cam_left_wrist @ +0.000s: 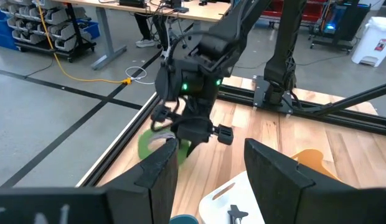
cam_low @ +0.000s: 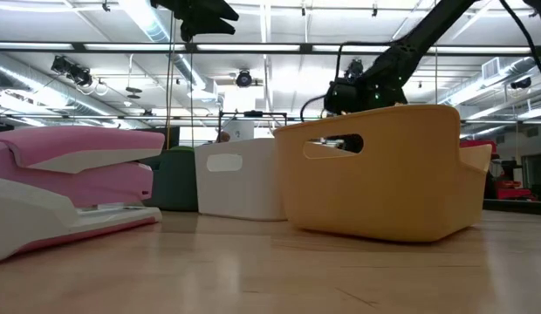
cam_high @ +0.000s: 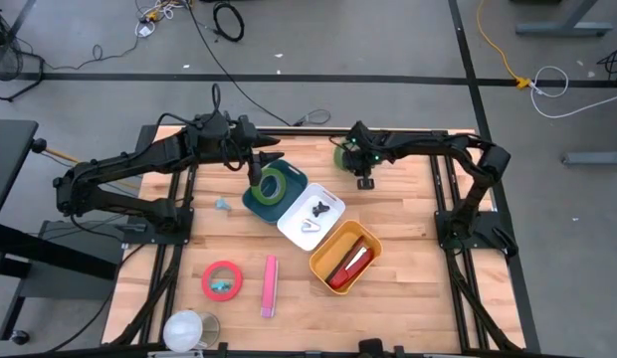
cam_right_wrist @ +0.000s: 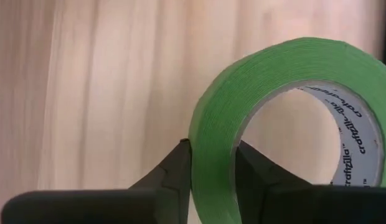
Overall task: Pick and place Stapler, Stapler remover, tape
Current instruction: Put the green tape into the blue bin
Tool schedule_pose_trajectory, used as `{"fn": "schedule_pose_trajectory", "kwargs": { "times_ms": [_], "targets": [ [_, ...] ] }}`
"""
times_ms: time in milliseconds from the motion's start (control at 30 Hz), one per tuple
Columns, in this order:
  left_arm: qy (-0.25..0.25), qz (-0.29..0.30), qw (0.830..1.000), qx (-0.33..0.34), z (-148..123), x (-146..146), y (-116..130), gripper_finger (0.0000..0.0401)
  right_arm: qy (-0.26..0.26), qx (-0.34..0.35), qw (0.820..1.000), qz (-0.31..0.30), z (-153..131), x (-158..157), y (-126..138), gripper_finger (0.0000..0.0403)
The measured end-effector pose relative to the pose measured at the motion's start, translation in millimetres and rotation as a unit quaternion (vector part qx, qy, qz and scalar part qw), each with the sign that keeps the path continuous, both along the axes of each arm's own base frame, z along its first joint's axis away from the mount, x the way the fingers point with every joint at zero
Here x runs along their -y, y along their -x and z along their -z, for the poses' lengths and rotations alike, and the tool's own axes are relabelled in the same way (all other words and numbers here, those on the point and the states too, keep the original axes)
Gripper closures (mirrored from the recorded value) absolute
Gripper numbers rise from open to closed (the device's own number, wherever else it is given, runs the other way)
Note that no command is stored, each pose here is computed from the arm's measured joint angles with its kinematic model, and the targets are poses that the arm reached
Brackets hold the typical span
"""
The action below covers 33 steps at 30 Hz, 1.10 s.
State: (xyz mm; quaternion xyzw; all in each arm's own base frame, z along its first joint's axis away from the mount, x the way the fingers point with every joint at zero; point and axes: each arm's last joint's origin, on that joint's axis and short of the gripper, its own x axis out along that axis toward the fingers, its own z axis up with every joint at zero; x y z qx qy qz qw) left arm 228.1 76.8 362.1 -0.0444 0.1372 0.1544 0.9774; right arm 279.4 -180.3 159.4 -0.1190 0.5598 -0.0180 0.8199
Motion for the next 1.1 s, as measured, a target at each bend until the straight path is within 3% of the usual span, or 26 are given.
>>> {"fn": "schedule_pose_trajectory", "kwargs": {
  "times_ms": [567, 833, 1100],
  "targets": [
    [0.000, 0.000, 1.000, 0.000, -0.1, 0.0, 0.0, 0.0215, 0.085, 0.141, 0.986, 0.009, -116.9, 4.7, -7.2, 0.0316],
    [0.000, 0.000, 1.000, 0.001, -0.1, 0.1, -0.1, 0.0215, 0.114, 0.162, 0.980, 0.019, -142.8, 2.6, -2.3, 0.0316],
    [0.000, 0.000, 1.000, 0.001, -0.1, 0.0, -0.1, 0.0215, 0.108, 0.215, 0.970, 0.034, -167.1, -15.7, 4.0, 0.0316]
  ]
}}
